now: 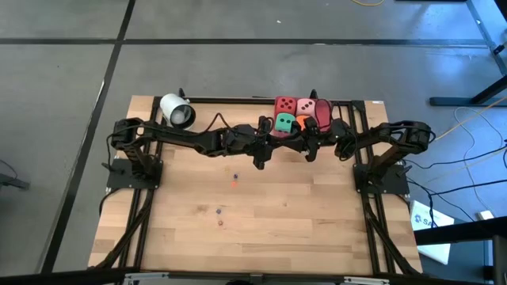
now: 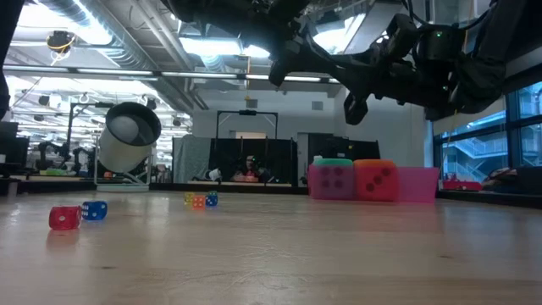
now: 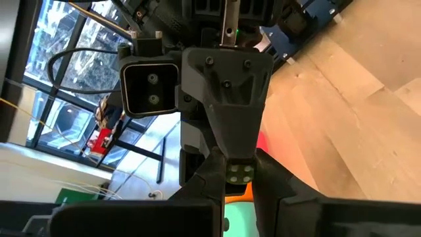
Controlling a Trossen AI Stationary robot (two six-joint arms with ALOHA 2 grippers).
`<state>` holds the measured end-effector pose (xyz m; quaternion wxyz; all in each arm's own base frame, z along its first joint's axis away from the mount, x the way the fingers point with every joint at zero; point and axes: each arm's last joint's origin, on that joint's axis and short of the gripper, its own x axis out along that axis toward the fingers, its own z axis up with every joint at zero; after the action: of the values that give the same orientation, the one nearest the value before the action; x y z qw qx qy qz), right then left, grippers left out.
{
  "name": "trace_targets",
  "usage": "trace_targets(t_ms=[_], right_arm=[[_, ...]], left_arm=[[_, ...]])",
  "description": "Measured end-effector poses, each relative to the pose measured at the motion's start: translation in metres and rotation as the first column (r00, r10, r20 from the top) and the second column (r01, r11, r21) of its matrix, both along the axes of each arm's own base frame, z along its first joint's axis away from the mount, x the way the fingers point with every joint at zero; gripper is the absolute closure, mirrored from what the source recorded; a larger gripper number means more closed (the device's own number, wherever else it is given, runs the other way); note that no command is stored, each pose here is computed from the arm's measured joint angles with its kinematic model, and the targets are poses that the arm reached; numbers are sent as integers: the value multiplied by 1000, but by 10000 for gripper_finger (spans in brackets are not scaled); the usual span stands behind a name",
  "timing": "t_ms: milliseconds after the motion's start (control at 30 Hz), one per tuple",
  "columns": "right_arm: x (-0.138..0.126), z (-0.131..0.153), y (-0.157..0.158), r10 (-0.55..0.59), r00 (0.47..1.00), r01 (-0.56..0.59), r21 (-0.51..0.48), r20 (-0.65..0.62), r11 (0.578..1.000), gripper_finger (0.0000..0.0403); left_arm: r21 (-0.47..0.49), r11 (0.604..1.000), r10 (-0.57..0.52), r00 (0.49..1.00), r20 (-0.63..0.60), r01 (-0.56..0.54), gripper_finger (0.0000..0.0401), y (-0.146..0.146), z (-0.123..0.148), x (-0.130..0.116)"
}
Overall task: Pick & Place Dice
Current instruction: Put the small light green dice into the red bin
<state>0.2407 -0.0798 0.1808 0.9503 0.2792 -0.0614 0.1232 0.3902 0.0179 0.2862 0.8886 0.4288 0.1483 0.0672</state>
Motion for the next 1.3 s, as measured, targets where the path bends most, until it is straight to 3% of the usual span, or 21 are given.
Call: trace_targets(t_ms=[200, 500, 833, 1100, 1300], right_arm=[[0, 0, 0, -8, 1000, 8, -17, 4, 1000, 350], [0, 1, 0, -12, 1000, 13, -40, 14, 999, 350], [0, -2, -1, -4, 1000, 3, -58, -11, 998, 350], [-4, 1, -8, -14, 1000, 12, -81, -19, 997, 350], [-12, 10, -10, -78, 995, 67, -172, -59, 983, 350]], left_arm=[[-12, 1000, 6, 1000, 4, -6, 357, 0, 0, 0], [-53, 999, 1, 1000, 10, -1, 285, -5, 2, -2], [-63, 992, 105, 994, 7, -105, 204, -16, 19, -17], [-192, 974, 108, 992, -63, -119, 191, -20, 34, -43], [-333, 933, 97, 987, -129, -135, 199, -11, 36, -65]])
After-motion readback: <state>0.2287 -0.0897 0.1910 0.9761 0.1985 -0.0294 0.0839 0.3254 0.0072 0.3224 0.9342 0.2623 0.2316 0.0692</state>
